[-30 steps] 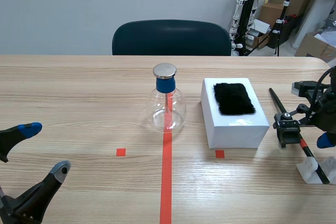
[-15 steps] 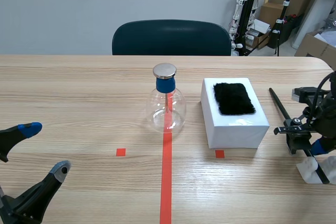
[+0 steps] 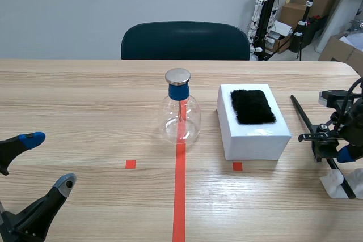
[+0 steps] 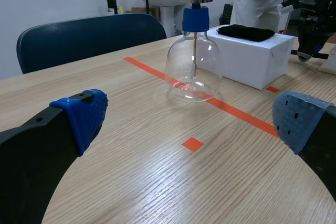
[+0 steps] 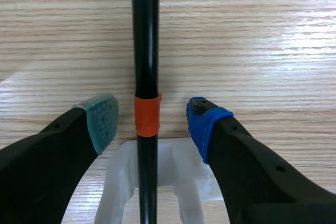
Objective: Do the electroscope experiment. pick up the black charging rod
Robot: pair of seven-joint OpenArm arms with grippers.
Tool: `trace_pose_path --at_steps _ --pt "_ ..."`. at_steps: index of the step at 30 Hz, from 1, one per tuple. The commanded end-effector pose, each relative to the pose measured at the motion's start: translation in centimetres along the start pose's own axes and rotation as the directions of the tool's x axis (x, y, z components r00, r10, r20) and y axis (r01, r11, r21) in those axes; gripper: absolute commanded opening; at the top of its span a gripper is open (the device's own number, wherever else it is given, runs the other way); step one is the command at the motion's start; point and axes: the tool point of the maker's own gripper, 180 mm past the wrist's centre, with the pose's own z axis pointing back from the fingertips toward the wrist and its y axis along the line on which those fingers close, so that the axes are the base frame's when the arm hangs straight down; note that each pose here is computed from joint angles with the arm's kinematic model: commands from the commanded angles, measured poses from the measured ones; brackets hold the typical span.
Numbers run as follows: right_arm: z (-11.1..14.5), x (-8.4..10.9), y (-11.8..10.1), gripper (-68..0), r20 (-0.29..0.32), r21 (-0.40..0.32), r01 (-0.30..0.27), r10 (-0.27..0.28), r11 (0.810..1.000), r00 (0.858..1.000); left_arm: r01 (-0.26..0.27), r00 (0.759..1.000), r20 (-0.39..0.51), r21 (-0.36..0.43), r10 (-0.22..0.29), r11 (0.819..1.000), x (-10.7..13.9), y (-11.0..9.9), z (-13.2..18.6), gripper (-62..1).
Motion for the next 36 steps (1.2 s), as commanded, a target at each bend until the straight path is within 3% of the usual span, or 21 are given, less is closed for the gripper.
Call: trace_pose_path --at_steps 1,8,14,20,36 --pt "0.68 1.19 -0.83 -38.7 0.034 -0.014 0.005 -0.004 1.0 0.999 0.006 0.999 0.037 0.007 -0.006 1.0 0.83 0.37 -0.19 1.4" --pt "0.68 1.18 -0.77 -45.9 0.034 -0.01 0.007 -0.006 1.0 0.999 0.006 0.999 0.037 0.007 -0.006 1.0 0.83 0.36 -0.18 1.4" --pt "0.68 1.19 -0.77 -47.2 0.034 -0.01 0.007 -0.006 1.0 0.999 0.006 0.999 0.037 0.007 -0.006 1.0 0.83 0.36 -0.18 1.4" --pt "0.68 1.19 -0.77 -56.3 0.034 -0.01 0.007 -0.006 1.0 0.999 0.006 0.999 0.037 0.007 -0.006 1.0 0.83 0.36 -0.18 1.4" --pt "0.68 0.91 -0.79 -57.2 0.018 -0.011 0.007 -0.007 1.0 1.0 0.006 0.999 0.037 0.007 -0.006 1.0 0.83 0.36 -0.18 1.4"
